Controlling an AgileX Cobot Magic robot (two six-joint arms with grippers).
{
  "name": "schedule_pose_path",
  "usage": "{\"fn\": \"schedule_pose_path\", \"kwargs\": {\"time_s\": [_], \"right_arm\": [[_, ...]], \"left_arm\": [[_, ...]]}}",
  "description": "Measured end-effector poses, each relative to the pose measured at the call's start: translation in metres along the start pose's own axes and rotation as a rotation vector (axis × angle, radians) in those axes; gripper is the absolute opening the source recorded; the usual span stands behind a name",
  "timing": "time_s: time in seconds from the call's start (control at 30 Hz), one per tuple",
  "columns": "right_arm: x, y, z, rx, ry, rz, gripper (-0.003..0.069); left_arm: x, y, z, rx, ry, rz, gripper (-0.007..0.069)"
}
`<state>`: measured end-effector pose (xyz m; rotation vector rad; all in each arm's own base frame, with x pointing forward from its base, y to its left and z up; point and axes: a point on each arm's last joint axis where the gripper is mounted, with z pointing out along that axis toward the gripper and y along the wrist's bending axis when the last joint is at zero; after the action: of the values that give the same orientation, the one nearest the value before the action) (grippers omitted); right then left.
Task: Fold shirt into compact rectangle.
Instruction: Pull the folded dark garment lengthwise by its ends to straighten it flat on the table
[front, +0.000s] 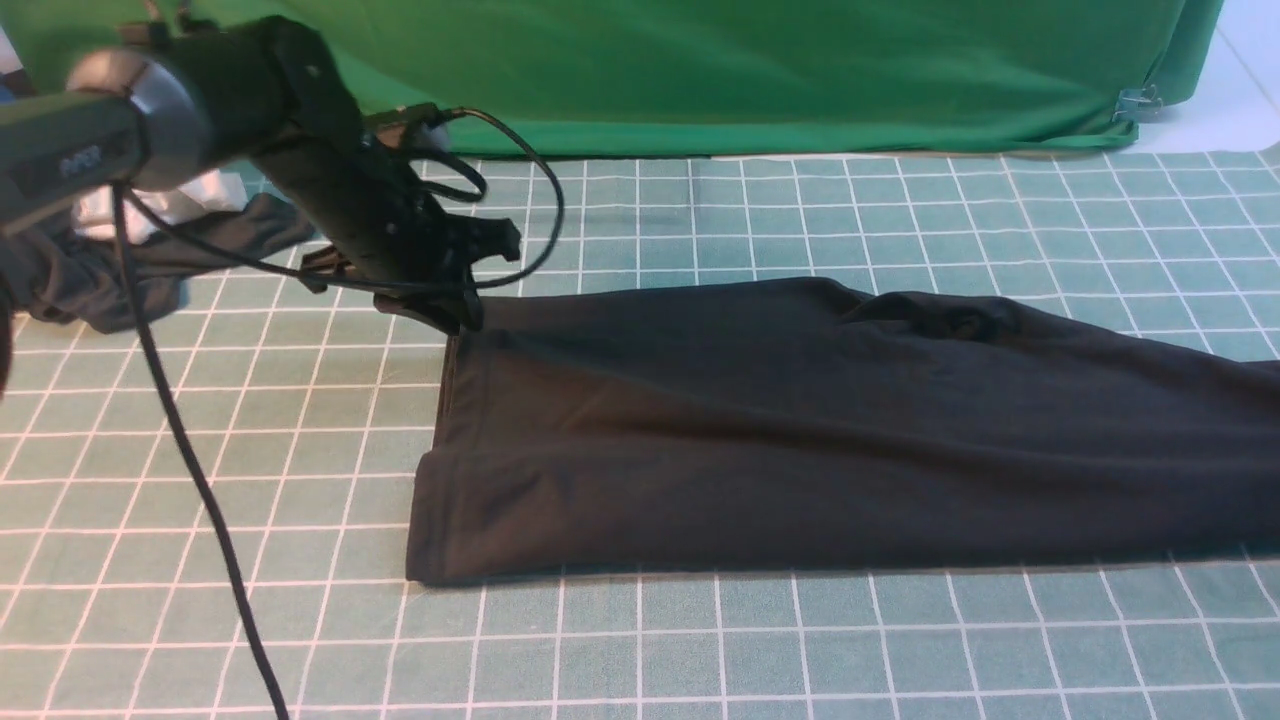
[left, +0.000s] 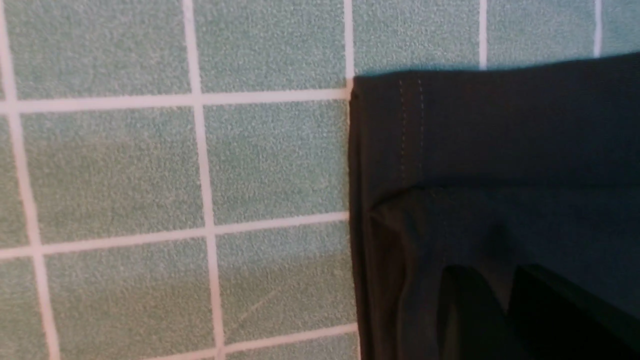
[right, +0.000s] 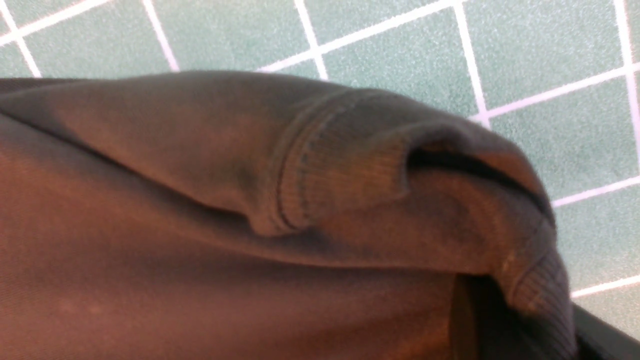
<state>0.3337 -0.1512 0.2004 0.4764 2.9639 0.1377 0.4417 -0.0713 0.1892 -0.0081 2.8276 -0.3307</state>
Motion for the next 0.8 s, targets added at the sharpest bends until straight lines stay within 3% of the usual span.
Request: {"fn": "schedule_pose_path", "kwargs": {"time_s": [0.17, 0.37, 0.5, 0.8], "right_arm": [[0.0, 0.0, 0.0, 0.0, 0.0, 0.0, 0.0031], [0.0, 0.0, 0.0, 0.0, -0.001, 0.0, 0.0031], [0.0, 0.0, 0.0, 0.0, -0.001, 0.0, 0.0031], [0.0, 0.0, 0.0, 0.0, -0.002, 0.001, 0.0031]], "left_arm": [[0.004, -0.004, 0.016, -0.054, 0.03, 0.019, 0.0304], [0.007, -0.004, 0.033, -0.06, 0.064, 0.024, 0.0377], [0.006, -0.005, 0.033, -0.059, 0.048, 0.026, 0.0349], [-0.004, -0.008, 0.026, -0.052, 0.001, 0.038, 0.0168]]}}
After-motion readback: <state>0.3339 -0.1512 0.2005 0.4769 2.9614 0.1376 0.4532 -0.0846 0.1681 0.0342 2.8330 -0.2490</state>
